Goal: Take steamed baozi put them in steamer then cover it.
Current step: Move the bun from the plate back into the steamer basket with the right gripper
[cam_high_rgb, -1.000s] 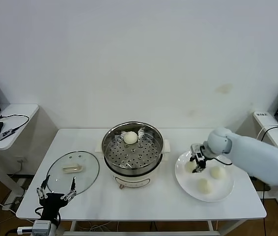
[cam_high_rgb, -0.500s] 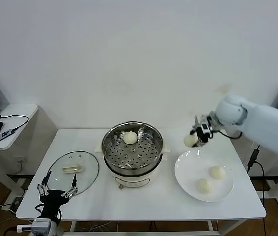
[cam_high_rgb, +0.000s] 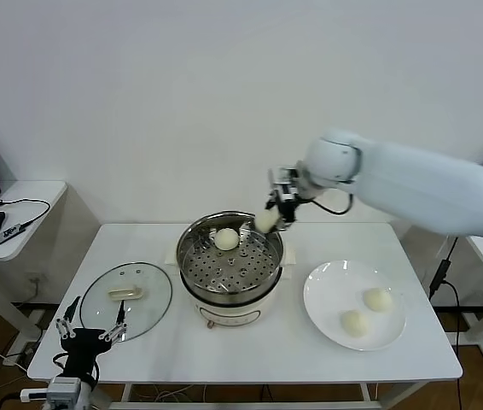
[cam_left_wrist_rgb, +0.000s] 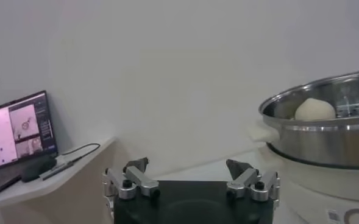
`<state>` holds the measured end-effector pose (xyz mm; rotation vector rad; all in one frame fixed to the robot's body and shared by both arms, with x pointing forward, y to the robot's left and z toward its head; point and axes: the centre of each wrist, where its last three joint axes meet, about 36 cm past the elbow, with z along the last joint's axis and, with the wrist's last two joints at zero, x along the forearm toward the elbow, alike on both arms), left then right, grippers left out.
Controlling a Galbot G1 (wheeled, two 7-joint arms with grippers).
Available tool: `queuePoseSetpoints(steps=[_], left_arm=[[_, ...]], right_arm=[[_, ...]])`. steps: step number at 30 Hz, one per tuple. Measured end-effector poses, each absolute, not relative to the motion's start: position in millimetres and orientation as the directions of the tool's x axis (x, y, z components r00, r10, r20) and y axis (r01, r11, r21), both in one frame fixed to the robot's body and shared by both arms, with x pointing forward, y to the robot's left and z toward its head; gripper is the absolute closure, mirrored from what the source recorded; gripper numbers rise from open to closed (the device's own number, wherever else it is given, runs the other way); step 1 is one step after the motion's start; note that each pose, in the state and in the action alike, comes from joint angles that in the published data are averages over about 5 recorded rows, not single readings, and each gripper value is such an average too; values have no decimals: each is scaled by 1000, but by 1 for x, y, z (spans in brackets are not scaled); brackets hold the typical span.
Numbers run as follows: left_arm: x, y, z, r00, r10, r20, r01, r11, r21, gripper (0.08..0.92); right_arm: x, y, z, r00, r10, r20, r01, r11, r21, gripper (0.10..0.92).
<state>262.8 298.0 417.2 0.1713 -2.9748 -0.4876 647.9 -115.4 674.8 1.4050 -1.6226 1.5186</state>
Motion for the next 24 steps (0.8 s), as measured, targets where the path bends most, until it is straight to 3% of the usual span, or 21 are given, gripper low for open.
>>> queuePoseSetpoints(steps=[13, 24], left_arm=[[261, 300, 418, -984, -152, 95, -114, 940, 321, 177], [261, 303, 418, -982, -162, 95, -123, 938, 323, 177]], right_arm=[[655, -16, 623, -295, -365, 883, -927, -115, -357, 454], [655, 24, 583, -274, -331, 903, -943, -93, -320, 454]])
